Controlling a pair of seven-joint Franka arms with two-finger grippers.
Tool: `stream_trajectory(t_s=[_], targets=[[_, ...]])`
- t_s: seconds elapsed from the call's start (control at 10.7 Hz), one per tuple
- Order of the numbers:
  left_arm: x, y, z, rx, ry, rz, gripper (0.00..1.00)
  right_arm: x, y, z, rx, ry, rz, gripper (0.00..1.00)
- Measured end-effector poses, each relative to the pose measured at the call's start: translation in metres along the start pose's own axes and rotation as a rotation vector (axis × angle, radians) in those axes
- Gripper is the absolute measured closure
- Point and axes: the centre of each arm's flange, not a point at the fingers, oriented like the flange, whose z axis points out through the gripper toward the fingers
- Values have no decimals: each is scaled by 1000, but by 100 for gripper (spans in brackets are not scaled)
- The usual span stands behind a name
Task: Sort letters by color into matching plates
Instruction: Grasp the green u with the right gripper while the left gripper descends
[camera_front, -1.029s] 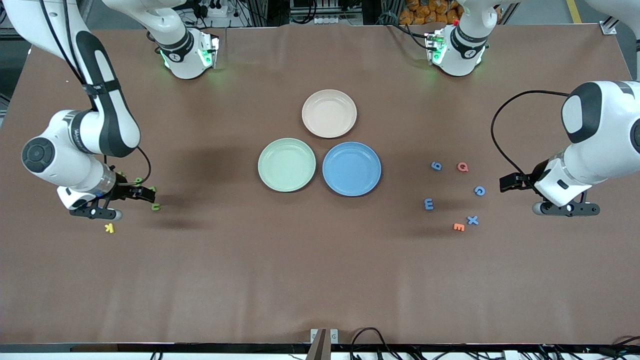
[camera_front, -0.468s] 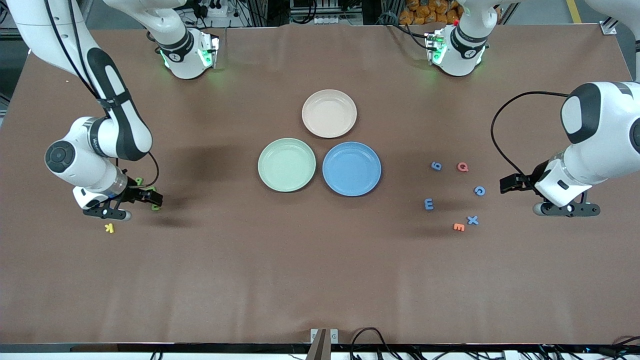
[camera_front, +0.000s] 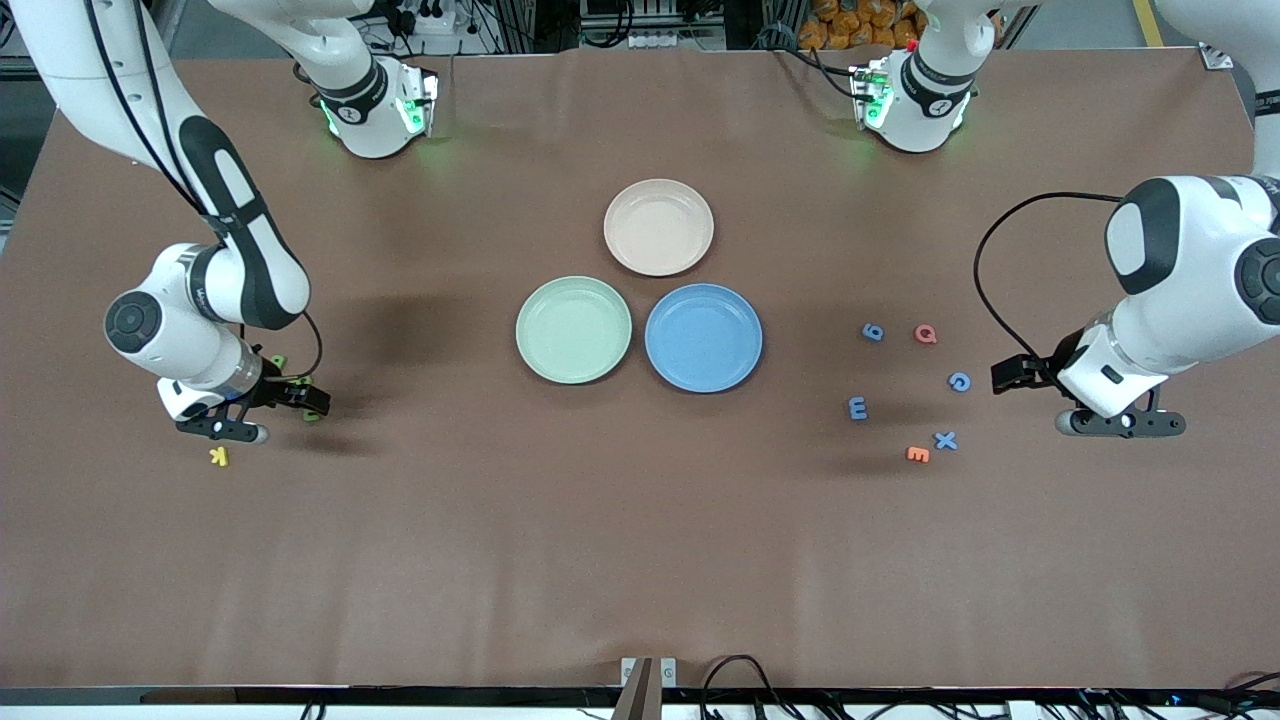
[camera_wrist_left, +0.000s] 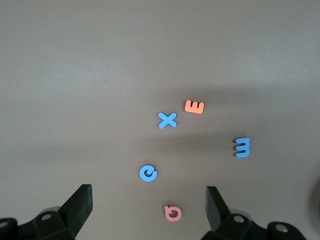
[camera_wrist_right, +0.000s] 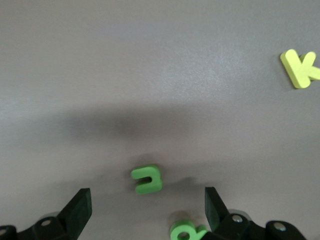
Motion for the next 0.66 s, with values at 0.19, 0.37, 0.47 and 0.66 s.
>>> stream_trajectory(t_s=[0.19,0.37,0.47,0.66], targets=[[2,1,10,-2,8,2,0,-2,3,15,-2,-5,12,0],[6,1,23,-5,30,2,0,-3,-5,17,5,-7,33,0],[7,1,30,-6,42,2,0,-3,-10,18,9,-7,41,0],[8,1,46,-9,48,1,0,-3,-13,18,11,-7,47,0]])
